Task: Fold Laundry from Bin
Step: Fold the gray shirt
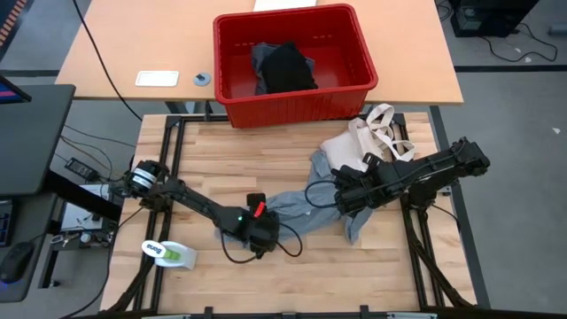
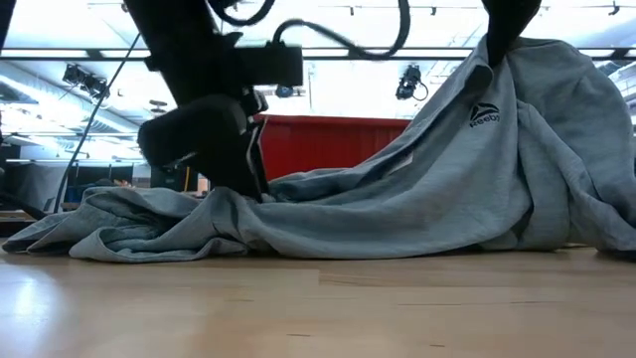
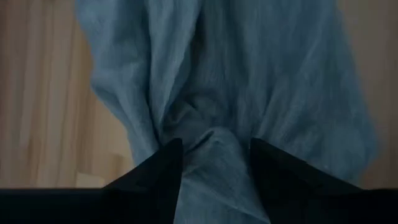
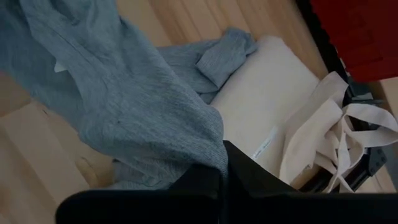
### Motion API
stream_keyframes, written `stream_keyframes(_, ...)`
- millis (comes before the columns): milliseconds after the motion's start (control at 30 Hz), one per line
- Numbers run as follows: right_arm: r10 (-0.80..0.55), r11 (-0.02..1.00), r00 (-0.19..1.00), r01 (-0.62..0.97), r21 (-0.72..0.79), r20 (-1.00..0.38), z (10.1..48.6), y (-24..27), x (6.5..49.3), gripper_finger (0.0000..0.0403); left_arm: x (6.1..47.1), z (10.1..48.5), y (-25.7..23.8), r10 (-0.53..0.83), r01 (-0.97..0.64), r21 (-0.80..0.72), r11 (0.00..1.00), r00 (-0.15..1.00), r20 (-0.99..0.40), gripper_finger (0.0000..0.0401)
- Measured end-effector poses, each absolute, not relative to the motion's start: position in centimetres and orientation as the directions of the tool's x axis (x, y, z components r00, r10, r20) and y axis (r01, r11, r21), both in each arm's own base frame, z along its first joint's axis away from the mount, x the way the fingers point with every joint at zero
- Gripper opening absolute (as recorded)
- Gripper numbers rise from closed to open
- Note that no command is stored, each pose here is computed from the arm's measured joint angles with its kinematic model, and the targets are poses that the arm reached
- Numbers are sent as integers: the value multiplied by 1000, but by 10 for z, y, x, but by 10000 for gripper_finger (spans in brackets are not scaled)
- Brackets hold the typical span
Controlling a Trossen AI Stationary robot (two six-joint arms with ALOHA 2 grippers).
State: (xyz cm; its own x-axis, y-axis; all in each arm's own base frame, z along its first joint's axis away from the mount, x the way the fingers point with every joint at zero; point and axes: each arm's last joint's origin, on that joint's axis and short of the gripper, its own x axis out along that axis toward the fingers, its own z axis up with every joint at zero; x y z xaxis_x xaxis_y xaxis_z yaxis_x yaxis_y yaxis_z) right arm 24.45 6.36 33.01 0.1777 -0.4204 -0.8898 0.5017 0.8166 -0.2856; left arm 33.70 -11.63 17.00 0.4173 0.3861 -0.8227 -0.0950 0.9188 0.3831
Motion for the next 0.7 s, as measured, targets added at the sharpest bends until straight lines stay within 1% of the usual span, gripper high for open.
stream_keyframes(100, -420, 820, 180, 495, -287, -889, 330, 65, 244, 11, 335, 169, -115, 394, -88, 393, 915, 397, -829, 165)
stream_keyframes(167, -421, 822, 187, 491, -287, -888, 330, 66, 245, 11, 333, 169, -114, 401, -79, 402, 912, 380, -834, 137)
stream_keyframes(267, -421, 826, 191, 486, -287, -887, 330, 67, 244, 11, 329, 168, -112, 418, -59, 424, 904, 334, -845, 80)
stream_keyframes(333, -420, 828, 194, 481, -287, -887, 330, 69, 244, 11, 326, 167, -108, 431, -47, 438, 898, 297, -852, 33)
stream_keyframes(367, -419, 830, 197, 479, -286, -887, 330, 69, 244, 11, 325, 167, -106, 436, -40, 444, 895, 285, -853, 17)
stream_keyframes(533, -414, 841, 208, 459, -285, -886, 330, 75, 243, 11, 317, 182, -99, 466, 17, 487, 873, 266, -844, 4)
stream_keyframes(600, -412, 850, 212, 440, -290, -886, 330, 77, 242, 11, 310, 198, -96, 461, 17, 486, 874, 286, -840, 3)
stream_keyframes(700, -407, 865, 221, 406, -296, -886, 330, 81, 241, 11, 298, 234, -88, 446, -16, 468, 884, 337, -829, 3)
